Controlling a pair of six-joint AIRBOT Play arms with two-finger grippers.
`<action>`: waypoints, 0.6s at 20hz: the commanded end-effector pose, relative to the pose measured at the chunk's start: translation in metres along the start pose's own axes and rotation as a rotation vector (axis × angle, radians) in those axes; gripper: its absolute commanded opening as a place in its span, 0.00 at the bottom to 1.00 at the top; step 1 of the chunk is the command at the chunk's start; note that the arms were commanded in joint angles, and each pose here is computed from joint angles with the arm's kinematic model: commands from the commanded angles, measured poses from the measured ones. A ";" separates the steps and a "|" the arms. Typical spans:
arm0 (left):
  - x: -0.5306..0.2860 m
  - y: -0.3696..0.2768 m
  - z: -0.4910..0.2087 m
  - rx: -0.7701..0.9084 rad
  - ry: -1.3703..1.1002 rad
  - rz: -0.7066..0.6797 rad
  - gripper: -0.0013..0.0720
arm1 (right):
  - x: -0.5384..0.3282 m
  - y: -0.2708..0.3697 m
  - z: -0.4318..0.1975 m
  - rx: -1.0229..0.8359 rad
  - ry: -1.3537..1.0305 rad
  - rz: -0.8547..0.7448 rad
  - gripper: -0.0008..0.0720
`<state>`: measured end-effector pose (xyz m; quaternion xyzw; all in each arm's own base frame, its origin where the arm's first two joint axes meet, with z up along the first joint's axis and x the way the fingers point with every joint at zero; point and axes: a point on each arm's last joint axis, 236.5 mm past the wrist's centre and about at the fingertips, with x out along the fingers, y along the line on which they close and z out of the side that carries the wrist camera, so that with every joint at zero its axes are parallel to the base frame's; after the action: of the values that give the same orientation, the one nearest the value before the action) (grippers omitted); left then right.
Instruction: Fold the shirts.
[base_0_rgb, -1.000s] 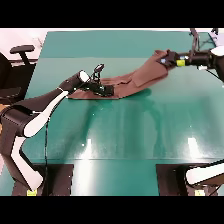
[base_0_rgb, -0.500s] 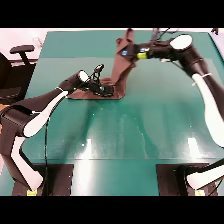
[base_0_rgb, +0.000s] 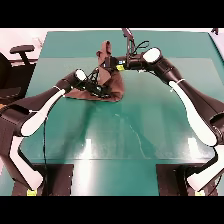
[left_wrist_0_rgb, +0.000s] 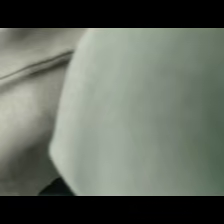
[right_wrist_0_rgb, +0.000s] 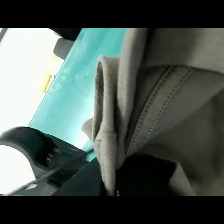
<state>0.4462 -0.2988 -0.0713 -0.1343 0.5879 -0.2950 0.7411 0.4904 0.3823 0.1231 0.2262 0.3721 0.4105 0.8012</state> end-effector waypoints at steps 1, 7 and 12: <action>-0.037 0.010 0.020 0.025 -0.065 -0.001 0.04 | -0.011 -0.020 0.012 0.029 -0.023 -0.025 0.03; -0.110 0.058 0.037 0.018 -0.128 0.025 0.04 | -0.029 -0.045 0.028 0.053 -0.054 -0.058 0.03; -0.179 0.119 0.062 -0.087 -0.289 0.090 0.04 | -0.014 -0.025 0.019 0.033 -0.044 -0.035 0.03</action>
<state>0.5028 -0.1507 0.0074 -0.1634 0.5143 -0.2430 0.8060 0.5180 0.3421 0.1224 0.2437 0.3676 0.3777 0.8141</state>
